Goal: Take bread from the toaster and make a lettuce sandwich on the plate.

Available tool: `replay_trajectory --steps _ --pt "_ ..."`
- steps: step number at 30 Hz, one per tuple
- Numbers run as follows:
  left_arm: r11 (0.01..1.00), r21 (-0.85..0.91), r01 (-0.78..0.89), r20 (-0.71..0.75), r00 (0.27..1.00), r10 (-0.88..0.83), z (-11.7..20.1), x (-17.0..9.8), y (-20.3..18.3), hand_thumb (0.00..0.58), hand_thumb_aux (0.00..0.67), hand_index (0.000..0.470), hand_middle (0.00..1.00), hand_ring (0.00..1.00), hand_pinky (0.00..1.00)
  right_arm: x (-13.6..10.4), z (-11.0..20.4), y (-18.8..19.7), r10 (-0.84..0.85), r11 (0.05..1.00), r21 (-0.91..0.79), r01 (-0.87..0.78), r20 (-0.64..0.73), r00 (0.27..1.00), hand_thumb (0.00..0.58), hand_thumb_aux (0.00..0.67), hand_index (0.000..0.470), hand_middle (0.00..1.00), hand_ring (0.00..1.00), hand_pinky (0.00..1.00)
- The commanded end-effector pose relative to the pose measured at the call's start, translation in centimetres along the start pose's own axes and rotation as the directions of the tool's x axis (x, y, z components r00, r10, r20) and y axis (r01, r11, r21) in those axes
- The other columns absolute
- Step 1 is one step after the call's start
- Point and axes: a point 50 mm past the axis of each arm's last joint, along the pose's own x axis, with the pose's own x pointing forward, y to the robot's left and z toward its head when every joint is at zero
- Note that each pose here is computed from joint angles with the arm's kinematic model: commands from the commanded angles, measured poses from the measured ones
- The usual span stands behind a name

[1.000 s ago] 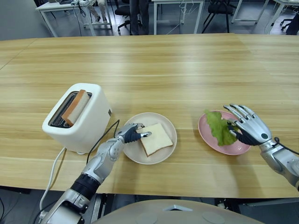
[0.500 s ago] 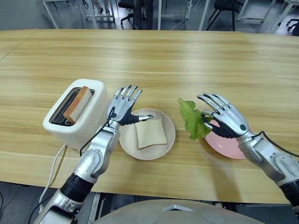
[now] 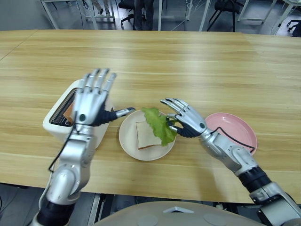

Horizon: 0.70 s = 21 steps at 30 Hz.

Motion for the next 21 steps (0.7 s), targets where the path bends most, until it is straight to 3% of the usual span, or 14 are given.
replay_trajectory --steps 1,10,15,16,17,21 --pt "0.999 0.046 -0.008 -0.069 0.998 0.011 -2.0 -0.6 1.5 0.000 0.000 0.000 0.00 0.00 0.00 0.0 0.1 2.2 0.068 0.998 0.015 -0.068 -0.003 0.998 0.580 0.670 0.460 0.00 0.00 0.00" --pt "0.980 0.158 0.120 -0.265 0.961 -0.075 -6.9 -2.5 2.0 0.000 0.000 0.000 0.00 0.00 0.00 0.9 -0.1 5.1 0.104 0.995 0.011 -0.103 -0.018 0.994 0.580 0.670 0.460 0.00 0.00 0.00" --pt "0.945 0.074 0.319 -0.358 0.893 -0.273 -8.5 -3.7 -0.8 0.000 0.000 0.000 0.00 0.00 0.00 1.5 0.1 5.7 0.097 0.995 0.001 -0.097 -0.028 0.995 0.580 0.670 0.460 0.00 0.00 0.00" --pt "0.934 0.054 0.354 -0.362 0.878 -0.312 -8.5 -3.8 -1.5 0.000 0.000 0.000 0.00 0.00 0.00 1.6 0.1 5.8 0.092 0.996 -0.005 -0.092 -0.032 0.995 0.445 0.347 0.238 0.00 0.00 0.00" --pt "0.924 0.040 0.379 -0.362 0.868 -0.340 -8.5 -3.9 -2.1 0.000 0.000 0.000 0.00 0.00 0.00 1.8 0.2 5.8 0.088 0.996 -0.007 -0.088 -0.035 0.996 0.000 0.000 0.000 0.00 0.00 0.00" --pt "0.906 -0.014 0.424 -0.360 0.843 -0.400 -8.6 -3.7 -3.7 0.000 0.000 0.000 0.00 0.00 0.00 2.0 0.5 5.3 0.045 0.999 -0.006 -0.045 -0.033 0.998 0.000 0.000 0.000 0.00 0.00 0.00"
